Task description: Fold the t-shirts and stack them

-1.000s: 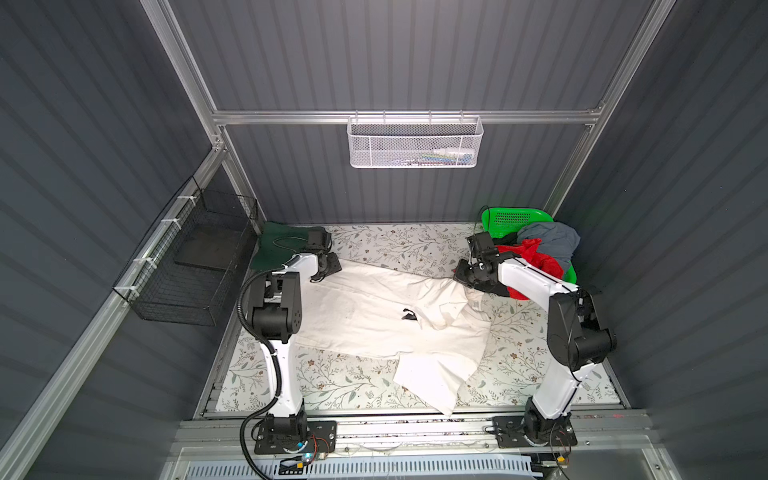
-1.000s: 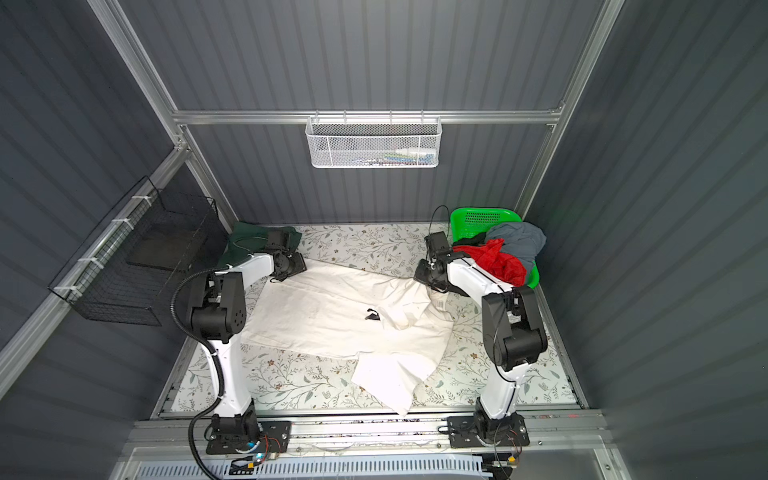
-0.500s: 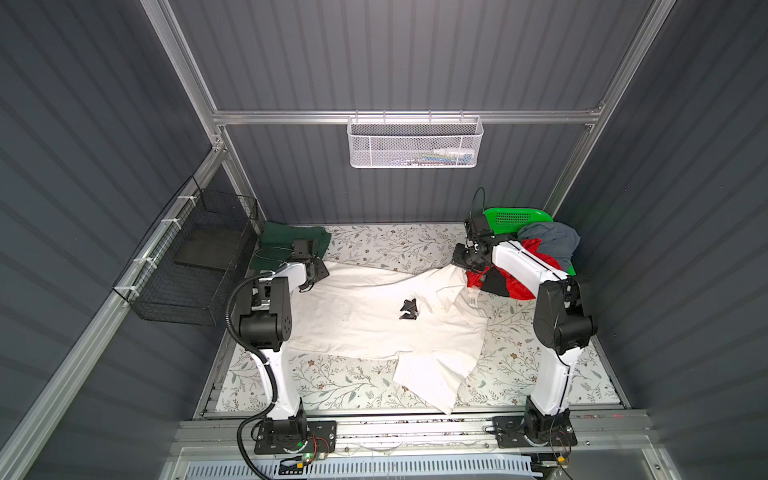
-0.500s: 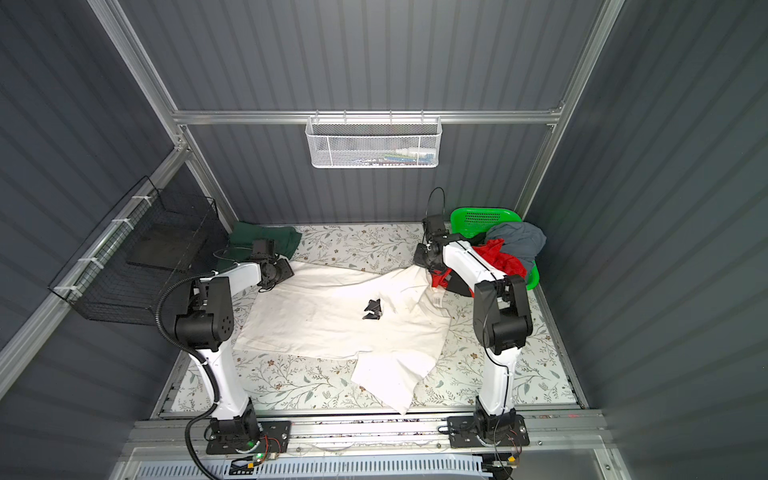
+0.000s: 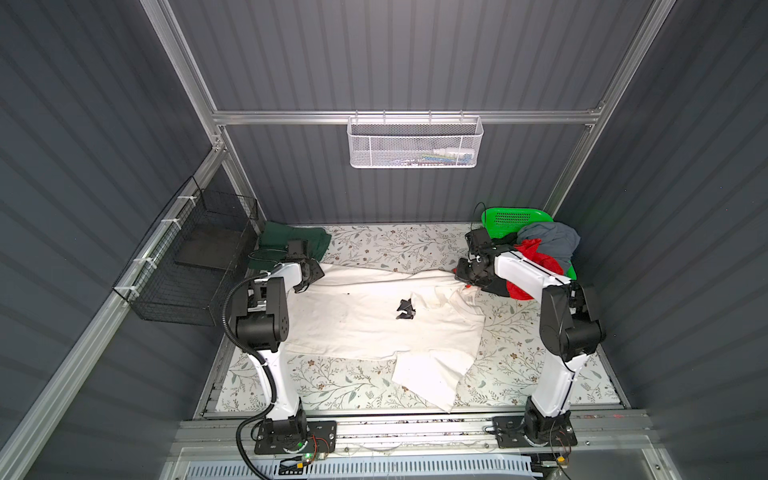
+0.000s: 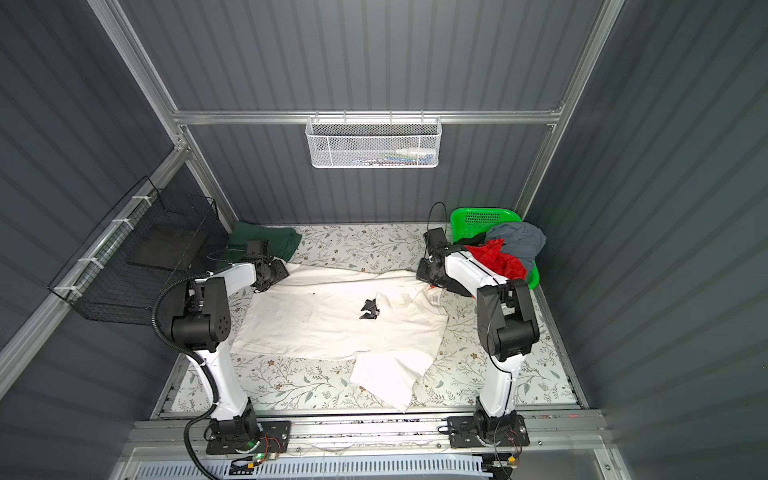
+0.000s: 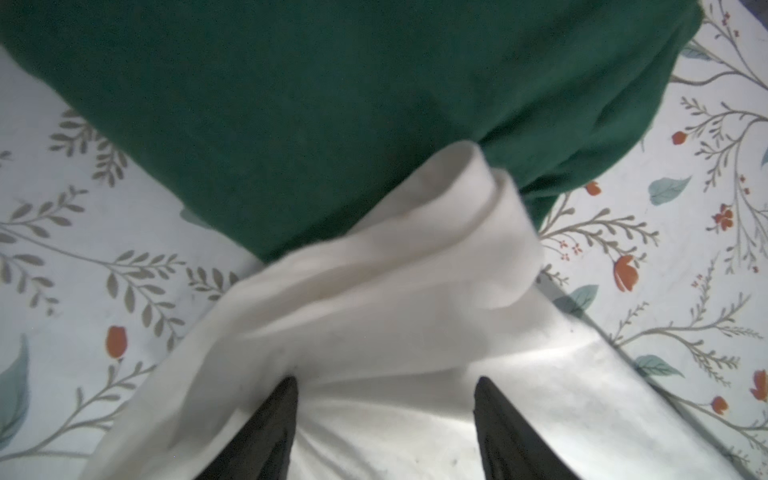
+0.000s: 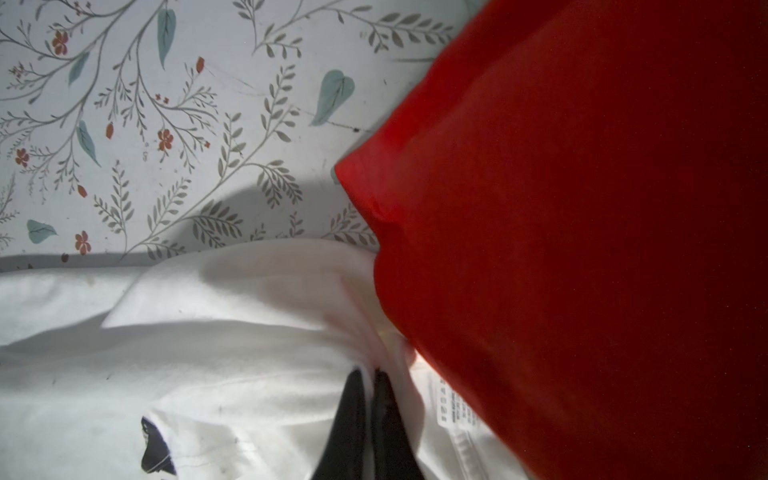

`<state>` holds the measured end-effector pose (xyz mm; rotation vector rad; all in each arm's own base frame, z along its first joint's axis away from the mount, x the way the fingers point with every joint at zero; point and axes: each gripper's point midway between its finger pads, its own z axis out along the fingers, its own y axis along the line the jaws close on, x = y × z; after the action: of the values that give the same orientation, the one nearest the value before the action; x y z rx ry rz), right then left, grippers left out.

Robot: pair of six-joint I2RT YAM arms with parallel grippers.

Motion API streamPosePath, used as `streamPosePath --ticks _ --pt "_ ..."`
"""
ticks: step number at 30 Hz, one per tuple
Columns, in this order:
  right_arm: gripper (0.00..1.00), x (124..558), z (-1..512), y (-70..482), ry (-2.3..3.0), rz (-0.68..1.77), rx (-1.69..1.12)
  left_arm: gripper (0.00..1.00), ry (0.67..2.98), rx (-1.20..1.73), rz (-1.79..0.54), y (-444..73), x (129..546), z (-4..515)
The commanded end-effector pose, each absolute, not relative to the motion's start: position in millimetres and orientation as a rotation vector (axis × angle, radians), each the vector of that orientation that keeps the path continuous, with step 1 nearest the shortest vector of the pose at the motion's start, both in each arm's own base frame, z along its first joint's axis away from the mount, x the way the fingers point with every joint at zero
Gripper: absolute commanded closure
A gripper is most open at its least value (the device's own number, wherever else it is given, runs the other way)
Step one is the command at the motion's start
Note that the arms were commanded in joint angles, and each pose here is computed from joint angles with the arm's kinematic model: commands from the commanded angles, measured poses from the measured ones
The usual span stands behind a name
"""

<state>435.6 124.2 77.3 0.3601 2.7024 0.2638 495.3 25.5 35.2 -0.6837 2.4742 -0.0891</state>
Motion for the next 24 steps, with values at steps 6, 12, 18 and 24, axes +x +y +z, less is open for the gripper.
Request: streamPosePath --ticks 6,12,18,24 --pt "0.81 419 77 122 2.693 0.296 0.405 0.27 2.643 -0.744 -0.035 36 458 -1" --pt "0.37 423 90 126 2.676 0.414 0.402 0.05 2.557 -0.611 -0.111 7 466 47" --pt "0.27 410 103 117 2.630 0.522 0.455 0.01 2.484 -0.314 -0.149 -72 454 102" --pt "0.15 389 113 110 2.580 0.612 0.492 0.00 2.424 -0.027 -0.372 -170 426 129"
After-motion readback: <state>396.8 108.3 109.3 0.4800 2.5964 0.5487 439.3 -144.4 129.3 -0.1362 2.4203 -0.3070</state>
